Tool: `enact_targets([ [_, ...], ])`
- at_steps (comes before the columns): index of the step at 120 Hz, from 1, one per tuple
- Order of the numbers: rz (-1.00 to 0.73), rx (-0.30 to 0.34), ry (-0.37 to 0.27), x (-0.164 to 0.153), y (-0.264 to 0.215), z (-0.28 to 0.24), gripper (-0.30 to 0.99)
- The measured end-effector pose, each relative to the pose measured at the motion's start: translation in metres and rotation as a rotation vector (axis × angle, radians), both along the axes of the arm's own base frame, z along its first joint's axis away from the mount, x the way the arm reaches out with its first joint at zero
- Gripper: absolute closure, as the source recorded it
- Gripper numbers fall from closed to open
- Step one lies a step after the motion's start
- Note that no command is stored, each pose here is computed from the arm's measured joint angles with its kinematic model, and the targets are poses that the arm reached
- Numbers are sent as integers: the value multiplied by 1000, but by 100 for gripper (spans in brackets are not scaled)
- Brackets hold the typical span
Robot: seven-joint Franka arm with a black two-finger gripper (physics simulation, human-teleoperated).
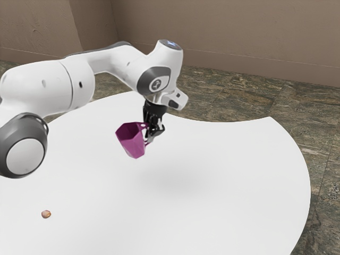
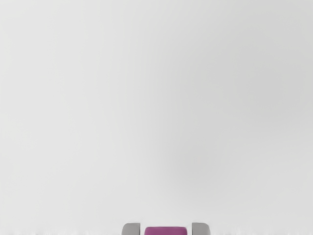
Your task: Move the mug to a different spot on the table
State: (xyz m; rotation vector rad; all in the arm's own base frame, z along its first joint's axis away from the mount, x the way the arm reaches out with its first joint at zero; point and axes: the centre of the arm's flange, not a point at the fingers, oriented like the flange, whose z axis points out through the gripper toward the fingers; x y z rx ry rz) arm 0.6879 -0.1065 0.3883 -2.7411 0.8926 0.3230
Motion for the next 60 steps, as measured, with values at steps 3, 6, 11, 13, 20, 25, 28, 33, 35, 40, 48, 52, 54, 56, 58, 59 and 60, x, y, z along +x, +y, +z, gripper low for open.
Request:
enact_targets([
  [3,-2,-1,2,0,0,0,73],
  [6,-4,-1,3,0,0,1,73],
  [11,-3,-2,2,1,3,2,73],
  [13,-2,-3,3,1,5,2,73],
  [20,0,-5,5,2,10,2,73],
  [25,-1,-6,7,2,12,2,73],
  [28,-2,-7,8,2,13,2,73],
  [33,-1,-8,10,3,16,2,73],
  [35,0,-8,11,3,17,2,73],
  [40,-1,-9,13,3,20,2,73],
  [48,-1,-10,17,4,24,1,73],
  [52,2,-11,20,4,28,0,73],
  [54,4,-11,21,4,30,-1,73],
  [56,7,-12,23,4,33,-1,73],
  [58,9,-12,24,5,35,-1,73],
  [59,11,-12,24,5,37,-2,73],
  [60,12,-12,25,5,38,-2,73],
])
